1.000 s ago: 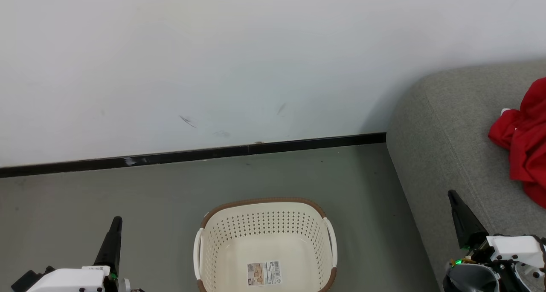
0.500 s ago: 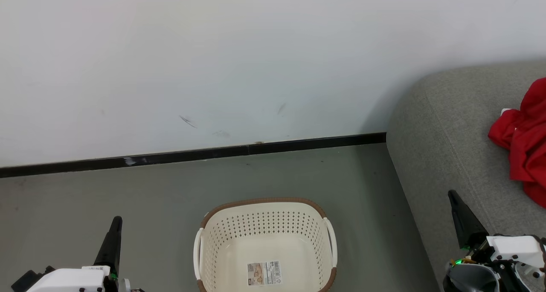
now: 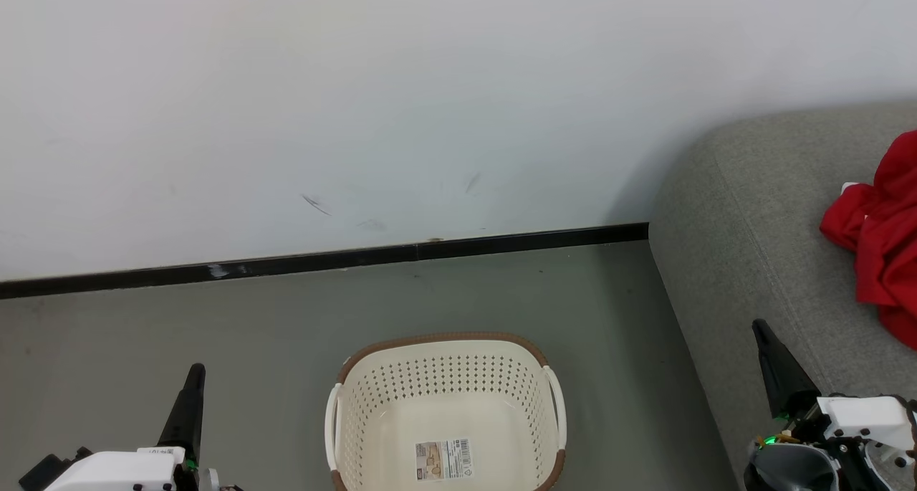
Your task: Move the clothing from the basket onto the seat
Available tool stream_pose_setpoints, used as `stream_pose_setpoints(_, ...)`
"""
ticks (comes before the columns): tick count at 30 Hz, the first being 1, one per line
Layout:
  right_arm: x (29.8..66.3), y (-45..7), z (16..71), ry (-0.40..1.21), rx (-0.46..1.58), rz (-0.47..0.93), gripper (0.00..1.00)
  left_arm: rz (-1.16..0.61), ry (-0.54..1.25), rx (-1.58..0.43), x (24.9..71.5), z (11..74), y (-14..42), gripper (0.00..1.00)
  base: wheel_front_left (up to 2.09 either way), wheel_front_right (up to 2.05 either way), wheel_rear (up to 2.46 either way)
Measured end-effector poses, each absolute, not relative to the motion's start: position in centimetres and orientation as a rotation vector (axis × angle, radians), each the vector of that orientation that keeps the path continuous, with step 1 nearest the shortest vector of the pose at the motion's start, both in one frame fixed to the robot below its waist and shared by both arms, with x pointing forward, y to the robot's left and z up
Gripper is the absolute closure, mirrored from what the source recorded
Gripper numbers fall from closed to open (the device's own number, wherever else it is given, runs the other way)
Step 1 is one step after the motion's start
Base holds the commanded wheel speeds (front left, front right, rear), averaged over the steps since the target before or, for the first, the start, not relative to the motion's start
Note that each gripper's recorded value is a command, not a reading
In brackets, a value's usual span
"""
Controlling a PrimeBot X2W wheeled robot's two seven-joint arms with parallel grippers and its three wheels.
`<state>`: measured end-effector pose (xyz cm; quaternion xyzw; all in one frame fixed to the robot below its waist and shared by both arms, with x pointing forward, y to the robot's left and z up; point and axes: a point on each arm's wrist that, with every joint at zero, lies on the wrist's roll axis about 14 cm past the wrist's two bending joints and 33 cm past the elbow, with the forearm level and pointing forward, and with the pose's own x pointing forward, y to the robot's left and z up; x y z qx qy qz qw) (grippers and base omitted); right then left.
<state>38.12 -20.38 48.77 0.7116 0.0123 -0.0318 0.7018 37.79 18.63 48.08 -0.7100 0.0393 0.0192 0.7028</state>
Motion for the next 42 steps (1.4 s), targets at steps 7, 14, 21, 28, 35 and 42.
stream_pose_setpoints(7, 38.12, -20.38, 48.77, 0.027, 1.584, -0.071, 1.0, 0.043, 0.088, -1.58, 37.78, 48.08, 18.63, 1.0, 0.0, 0.0, 0.0)
stream_pose_setpoints(14, 38.12, -20.38, 48.77, 0.027, 1.584, -0.071, 1.0, 0.042, 0.087, -1.58, 37.79, 48.09, 18.63, 1.0, 0.0, 0.0, 0.0)
stream_pose_setpoints(21, 38.12, -20.39, 48.77, 0.027, 1.584, -0.071, 1.0, 0.042, 0.087, -1.58, 37.78, 48.09, 18.63, 1.0, 0.0, 0.0, 0.0)
stream_pose_setpoints(28, 38.12, -20.38, 48.77, 0.027, 1.584, -0.071, 1.0, 0.042, 0.087, -1.58, 37.79, 48.1, 18.63, 1.0, 0.0, 0.0, 0.0)
stream_pose_setpoints(35, 38.12, -20.39, 48.77, 0.027, 1.584, -0.071, 1.0, 0.042, 0.087, -1.58, 37.79, 48.1, 18.63, 1.0, 0.0, 0.0, 0.0)
stream_pose_setpoints(42, 38.12, -20.39, 48.77, 0.027, 1.584, -0.071, 1.0, 0.042, 0.087, -1.58, 37.79, 48.1, 18.63, 1.0, 0.0, 0.0, 0.0)
